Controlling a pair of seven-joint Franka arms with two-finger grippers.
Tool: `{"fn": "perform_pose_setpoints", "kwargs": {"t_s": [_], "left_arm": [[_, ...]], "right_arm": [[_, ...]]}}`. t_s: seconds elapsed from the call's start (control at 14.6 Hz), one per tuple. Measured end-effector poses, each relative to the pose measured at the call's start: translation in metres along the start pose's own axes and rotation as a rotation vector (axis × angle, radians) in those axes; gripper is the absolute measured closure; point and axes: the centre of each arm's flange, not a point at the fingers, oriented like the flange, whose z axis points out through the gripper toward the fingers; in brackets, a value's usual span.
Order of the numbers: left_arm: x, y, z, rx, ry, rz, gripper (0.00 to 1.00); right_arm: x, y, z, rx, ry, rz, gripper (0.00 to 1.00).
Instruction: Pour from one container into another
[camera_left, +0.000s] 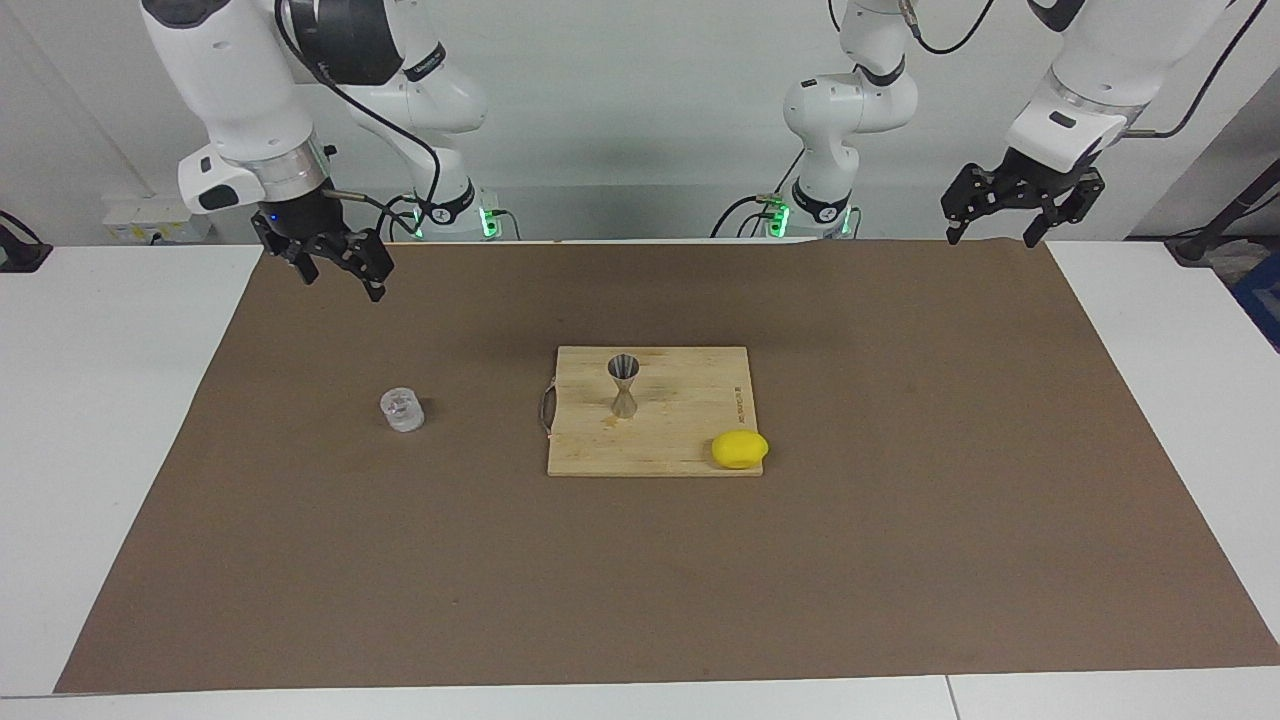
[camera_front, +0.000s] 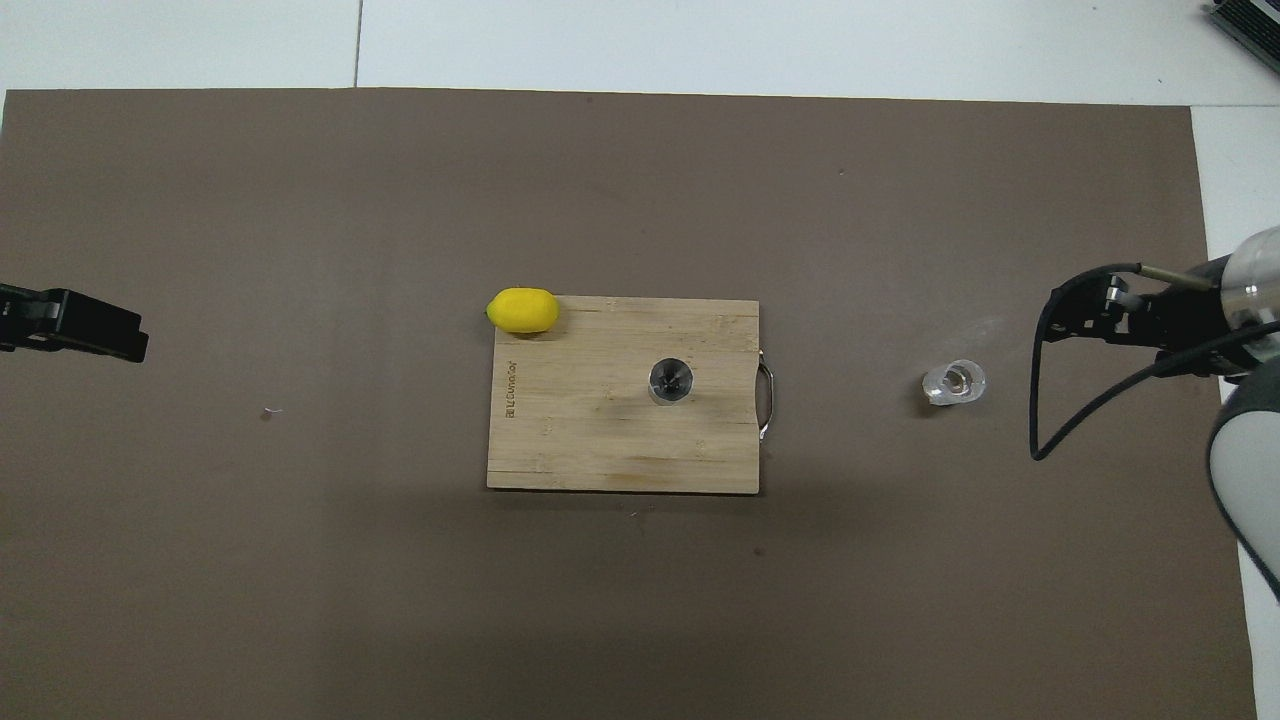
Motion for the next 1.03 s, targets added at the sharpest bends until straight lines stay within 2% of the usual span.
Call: {"fn": "perform_pose_setpoints", "kwargs": {"t_s": [0.41, 1.03], "left_arm": [[0.001, 0.001, 0.005, 0.000, -0.006, 0.002, 0.00], [0.004, 0.004, 0.006, 0.001, 0.010, 0.007, 0.00]], "right_arm": [[0.005, 0.003, -0.006, -0.009, -0.024, -0.111, 0.00], [0.009, -0.003, 0.001, -0.011, -0.037, -0.151, 0.02]]}}
